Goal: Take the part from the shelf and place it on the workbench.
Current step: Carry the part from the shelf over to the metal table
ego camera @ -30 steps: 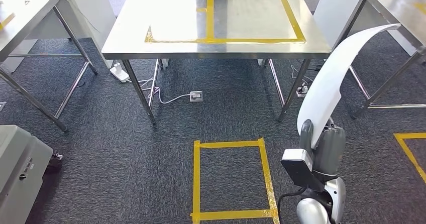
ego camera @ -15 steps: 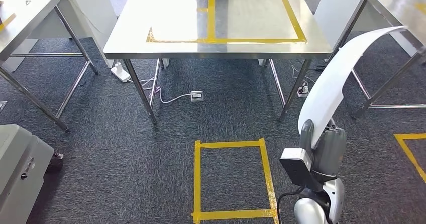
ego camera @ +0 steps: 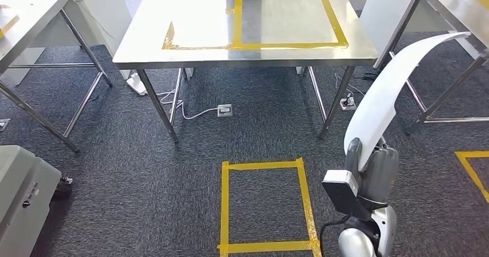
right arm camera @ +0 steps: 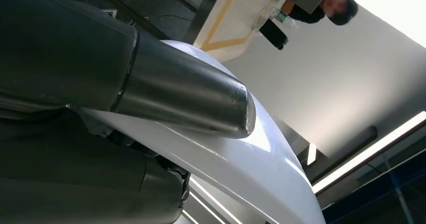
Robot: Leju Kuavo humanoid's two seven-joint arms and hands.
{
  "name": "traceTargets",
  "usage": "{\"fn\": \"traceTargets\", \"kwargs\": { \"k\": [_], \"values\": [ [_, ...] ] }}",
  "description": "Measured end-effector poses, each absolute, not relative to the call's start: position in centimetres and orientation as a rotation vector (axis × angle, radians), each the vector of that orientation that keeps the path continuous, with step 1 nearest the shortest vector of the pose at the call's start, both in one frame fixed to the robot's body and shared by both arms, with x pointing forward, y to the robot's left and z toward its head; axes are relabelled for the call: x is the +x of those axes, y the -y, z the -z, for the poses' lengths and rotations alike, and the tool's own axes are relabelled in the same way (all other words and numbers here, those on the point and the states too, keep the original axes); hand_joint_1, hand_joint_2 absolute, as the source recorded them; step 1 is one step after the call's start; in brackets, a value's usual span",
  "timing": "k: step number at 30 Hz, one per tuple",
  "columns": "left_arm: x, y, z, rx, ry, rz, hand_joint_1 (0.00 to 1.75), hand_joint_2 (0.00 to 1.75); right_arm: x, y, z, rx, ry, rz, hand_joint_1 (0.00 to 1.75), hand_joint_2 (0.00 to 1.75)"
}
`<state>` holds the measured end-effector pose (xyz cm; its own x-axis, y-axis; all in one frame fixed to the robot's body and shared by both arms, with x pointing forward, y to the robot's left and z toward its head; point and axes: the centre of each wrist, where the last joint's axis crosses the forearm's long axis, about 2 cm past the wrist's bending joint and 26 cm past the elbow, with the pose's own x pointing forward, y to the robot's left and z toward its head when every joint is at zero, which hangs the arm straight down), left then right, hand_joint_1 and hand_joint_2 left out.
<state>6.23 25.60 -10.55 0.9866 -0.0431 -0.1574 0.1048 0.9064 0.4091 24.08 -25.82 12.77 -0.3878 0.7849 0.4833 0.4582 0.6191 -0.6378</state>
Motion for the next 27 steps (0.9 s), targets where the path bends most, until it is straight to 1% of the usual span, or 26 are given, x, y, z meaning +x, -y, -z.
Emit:
{"fn": "traceTargets", "kwargs": {
  "k": [27],
  "values": [
    [5.36,-25.7,10.7,0.42,-0.141,0.115,0.0,1.75,23.63,25.49,-12.54,-0.967,2.01,-0.529,1.75,0.0]
  ]
}}
